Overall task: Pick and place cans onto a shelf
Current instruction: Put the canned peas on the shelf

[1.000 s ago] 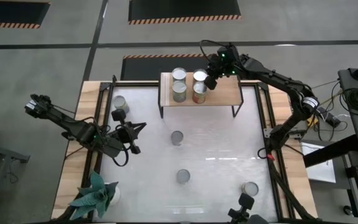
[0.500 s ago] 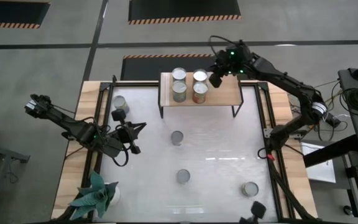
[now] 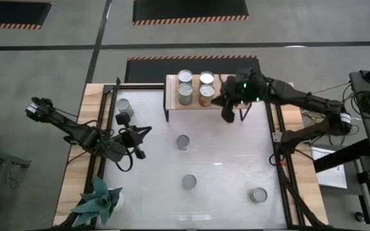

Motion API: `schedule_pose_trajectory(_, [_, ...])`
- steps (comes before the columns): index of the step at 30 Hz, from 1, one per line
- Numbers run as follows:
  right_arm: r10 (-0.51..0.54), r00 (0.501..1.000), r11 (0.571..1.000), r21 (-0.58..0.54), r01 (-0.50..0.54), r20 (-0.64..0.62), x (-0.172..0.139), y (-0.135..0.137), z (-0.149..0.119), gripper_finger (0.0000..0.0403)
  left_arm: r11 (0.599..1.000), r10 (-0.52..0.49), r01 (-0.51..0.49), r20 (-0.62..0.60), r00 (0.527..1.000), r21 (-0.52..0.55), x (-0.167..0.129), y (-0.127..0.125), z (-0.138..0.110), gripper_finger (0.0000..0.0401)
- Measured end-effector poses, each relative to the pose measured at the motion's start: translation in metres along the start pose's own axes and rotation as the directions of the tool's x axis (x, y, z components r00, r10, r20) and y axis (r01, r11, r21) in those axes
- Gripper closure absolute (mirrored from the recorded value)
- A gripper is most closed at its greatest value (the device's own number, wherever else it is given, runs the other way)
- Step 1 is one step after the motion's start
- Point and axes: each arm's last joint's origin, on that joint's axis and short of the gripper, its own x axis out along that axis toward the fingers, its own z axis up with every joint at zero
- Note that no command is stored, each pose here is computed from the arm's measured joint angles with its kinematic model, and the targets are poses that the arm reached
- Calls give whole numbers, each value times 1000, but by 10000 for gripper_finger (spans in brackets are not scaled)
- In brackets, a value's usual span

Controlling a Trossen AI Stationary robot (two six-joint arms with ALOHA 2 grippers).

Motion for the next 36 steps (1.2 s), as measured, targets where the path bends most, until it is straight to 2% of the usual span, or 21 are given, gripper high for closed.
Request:
schedule_pose_trajectory(3, [33,999,999,-16,-33,-42,9,12,-9,374,1000,0,0,1,1000,-1,0,0,0,401])
schedule_pose_trajectory(8, [-25,993,999,17,27,-119,23,12,-28,374,1000,0,0,1,1000,2,0,0,0,401])
schedule_pose_trajectory(11, [-23,988,998,55,32,-152,28,13,-37,374,1000,0,0,1,1000,2,0,0,0,401])
schedule_pose_trajectory(16, [18,983,993,116,3,-182,35,27,-46,375,1000,0,0,1,1000,2,0,0,0,401])
schedule_pose_trajectory(25, [147,967,982,144,-119,-209,44,76,-63,374,1000,-10,10,7,1000,-7,0,0,1,401])
schedule_pose_trajectory(30, [115,971,990,110,-93,-208,42,102,-69,375,1000,-28,28,8,1000,-15,0,-1,1,401])
schedule_pose_trajectory(36, [92,980,995,-14,-96,-179,38,135,-82,374,999,-28,28,9,1000,-40,0,-1,1,401])
